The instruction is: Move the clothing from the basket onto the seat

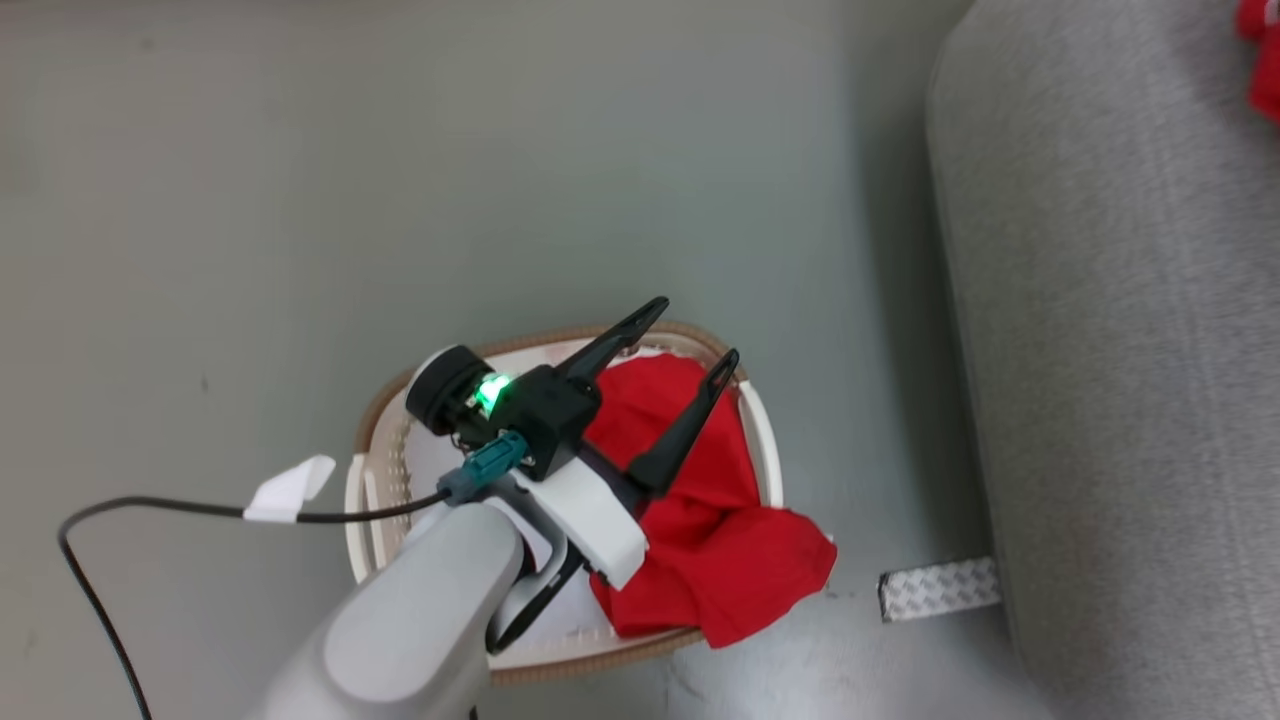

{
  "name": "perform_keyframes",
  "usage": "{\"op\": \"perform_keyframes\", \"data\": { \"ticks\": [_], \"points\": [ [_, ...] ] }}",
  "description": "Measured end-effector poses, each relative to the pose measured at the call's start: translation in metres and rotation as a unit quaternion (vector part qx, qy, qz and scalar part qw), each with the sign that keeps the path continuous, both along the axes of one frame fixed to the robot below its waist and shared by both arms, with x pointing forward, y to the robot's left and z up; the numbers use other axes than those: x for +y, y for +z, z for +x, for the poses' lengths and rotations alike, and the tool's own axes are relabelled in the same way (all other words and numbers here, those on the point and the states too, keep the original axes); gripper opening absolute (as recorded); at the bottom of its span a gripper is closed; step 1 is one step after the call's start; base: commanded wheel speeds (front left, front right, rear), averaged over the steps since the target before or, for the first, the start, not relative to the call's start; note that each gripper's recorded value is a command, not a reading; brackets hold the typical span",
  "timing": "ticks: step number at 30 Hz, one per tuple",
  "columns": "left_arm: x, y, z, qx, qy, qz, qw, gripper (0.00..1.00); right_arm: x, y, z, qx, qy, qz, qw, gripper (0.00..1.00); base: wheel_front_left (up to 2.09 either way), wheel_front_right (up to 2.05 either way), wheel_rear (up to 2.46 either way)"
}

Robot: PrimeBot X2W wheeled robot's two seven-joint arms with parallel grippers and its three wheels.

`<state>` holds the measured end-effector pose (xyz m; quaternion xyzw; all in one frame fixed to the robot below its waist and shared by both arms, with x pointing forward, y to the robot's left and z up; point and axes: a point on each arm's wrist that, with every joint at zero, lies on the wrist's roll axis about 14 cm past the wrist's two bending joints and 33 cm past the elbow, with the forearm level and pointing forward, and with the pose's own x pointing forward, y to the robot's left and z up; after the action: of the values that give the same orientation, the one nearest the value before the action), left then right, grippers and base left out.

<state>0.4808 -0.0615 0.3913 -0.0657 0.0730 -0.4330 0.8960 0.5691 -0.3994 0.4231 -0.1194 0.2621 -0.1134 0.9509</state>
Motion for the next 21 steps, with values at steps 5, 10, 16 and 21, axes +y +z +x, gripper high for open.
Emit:
{"op": "perform_keyframes", "data": {
  "ticks": [5, 10, 16, 21],
  "points": [
    [0.002, 0.019, -0.01, -0.008, 0.006, 0.0, 1.0, 1.0, 0.004, 0.021, -0.02, 0.002, 0.018, -0.013, 1.0, 1.0, 0.0, 0.0, 0.0],
    [0.013, 0.052, -0.018, -0.025, 0.037, -0.008, 0.999, 1.0, 0.015, 0.066, -0.039, -0.044, 0.052, -0.022, 0.997, 1.0, 0.0, 0.0, 0.0],
    [0.041, 0.105, -0.026, -0.073, 0.094, -0.022, 0.993, 1.0, 0.03, 0.15, -0.061, -0.178, 0.08, 0.011, 0.981, 1.0, 0.0, 0.0, 0.0],
    [0.073, 0.143, -0.038, -0.11, 0.15, -0.034, 0.982, 1.0, 0.059, 0.194, -0.085, -0.262, 0.119, 0.051, 0.956, 1.0, 0.0, 0.0, 0.0]
  ]
}}
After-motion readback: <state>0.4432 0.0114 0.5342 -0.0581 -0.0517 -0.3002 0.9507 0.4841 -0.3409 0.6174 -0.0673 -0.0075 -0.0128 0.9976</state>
